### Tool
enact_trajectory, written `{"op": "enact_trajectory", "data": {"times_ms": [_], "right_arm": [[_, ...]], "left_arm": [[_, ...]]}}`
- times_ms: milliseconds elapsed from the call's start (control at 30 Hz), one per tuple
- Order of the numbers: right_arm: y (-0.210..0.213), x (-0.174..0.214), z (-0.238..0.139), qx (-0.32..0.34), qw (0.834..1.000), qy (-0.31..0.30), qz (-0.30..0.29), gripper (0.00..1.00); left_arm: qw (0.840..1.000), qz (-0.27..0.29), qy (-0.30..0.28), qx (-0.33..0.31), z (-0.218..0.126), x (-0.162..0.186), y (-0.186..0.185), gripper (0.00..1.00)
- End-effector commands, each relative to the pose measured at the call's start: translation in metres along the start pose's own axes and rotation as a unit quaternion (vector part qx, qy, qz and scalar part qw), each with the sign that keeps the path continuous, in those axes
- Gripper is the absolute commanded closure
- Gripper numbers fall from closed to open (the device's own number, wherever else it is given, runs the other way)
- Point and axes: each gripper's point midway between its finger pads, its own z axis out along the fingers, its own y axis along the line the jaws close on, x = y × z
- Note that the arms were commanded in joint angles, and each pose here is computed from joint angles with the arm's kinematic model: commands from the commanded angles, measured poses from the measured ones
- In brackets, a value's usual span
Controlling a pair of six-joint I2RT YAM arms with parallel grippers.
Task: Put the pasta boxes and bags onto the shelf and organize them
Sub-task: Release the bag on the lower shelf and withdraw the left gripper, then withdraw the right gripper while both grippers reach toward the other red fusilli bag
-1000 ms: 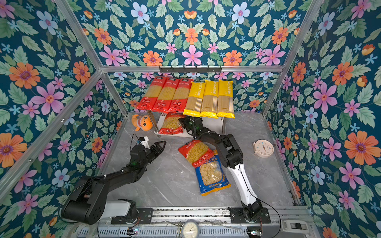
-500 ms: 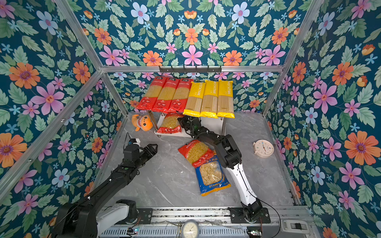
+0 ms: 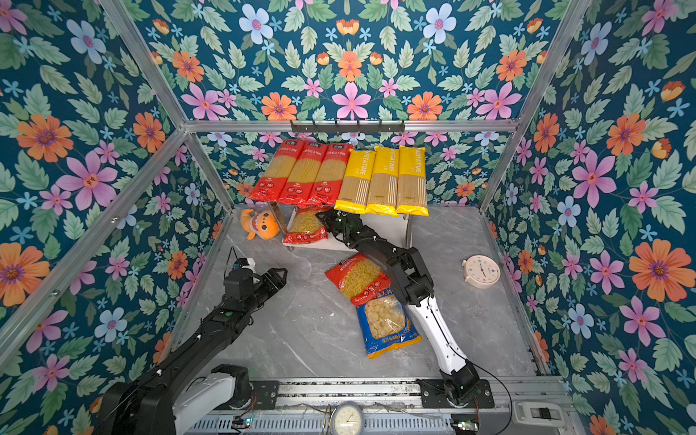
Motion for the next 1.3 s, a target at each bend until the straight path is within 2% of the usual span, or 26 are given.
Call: {"op": "enact_trajectory", "data": {"times_ms": [0, 133, 233, 433, 633, 833, 1000, 1167, 1267], "right_arm": [[0.01, 0.017, -0.008, -0.005, 0.999, 0.035, -0.015, 0.69], [0.013, 0.02, -0.033, 0.012, 0.998, 0.028, -0.047, 0.56], [0.012, 0.025, -0.053, 0.026, 0.998, 0.026, -0.056, 0.51], [-0.005, 0.043, -0.103, 0.052, 0.996, 0.026, -0.065, 0.5], [-0.042, 0.082, -0.168, 0.122, 0.985, 0.04, -0.111, 0.5], [-0.053, 0.097, -0.238, 0.196, 0.965, 0.022, -0.171, 0.5], [-0.08, 0.081, -0.29, 0.28, 0.941, 0.001, -0.192, 0.48], [-0.11, 0.06, -0.315, 0.384, 0.897, 0.02, -0.216, 0.37], [-0.119, 0.054, -0.312, 0.404, 0.887, 0.028, -0.223, 0.34]], "left_arm": [[1.0, -0.003, 0.005, 0.017, -0.001, 0.001, -0.006, 0.21], [0.999, -0.001, 0.013, 0.038, -0.003, 0.005, -0.013, 0.21], [0.999, -0.002, 0.019, 0.051, -0.005, 0.009, -0.017, 0.21], [0.996, 0.003, 0.038, 0.086, -0.009, 0.025, -0.036, 0.21], [0.99, 0.027, 0.077, 0.117, -0.006, 0.066, -0.056, 0.21], [0.984, 0.029, 0.105, 0.144, -0.002, 0.103, -0.074, 0.2], [0.978, 0.019, 0.113, 0.175, 0.004, 0.118, -0.096, 0.18], [0.974, 0.014, 0.131, 0.183, 0.017, 0.14, -0.104, 0.18], [0.971, 0.005, 0.141, 0.19, 0.022, 0.15, -0.11, 0.19]]}}
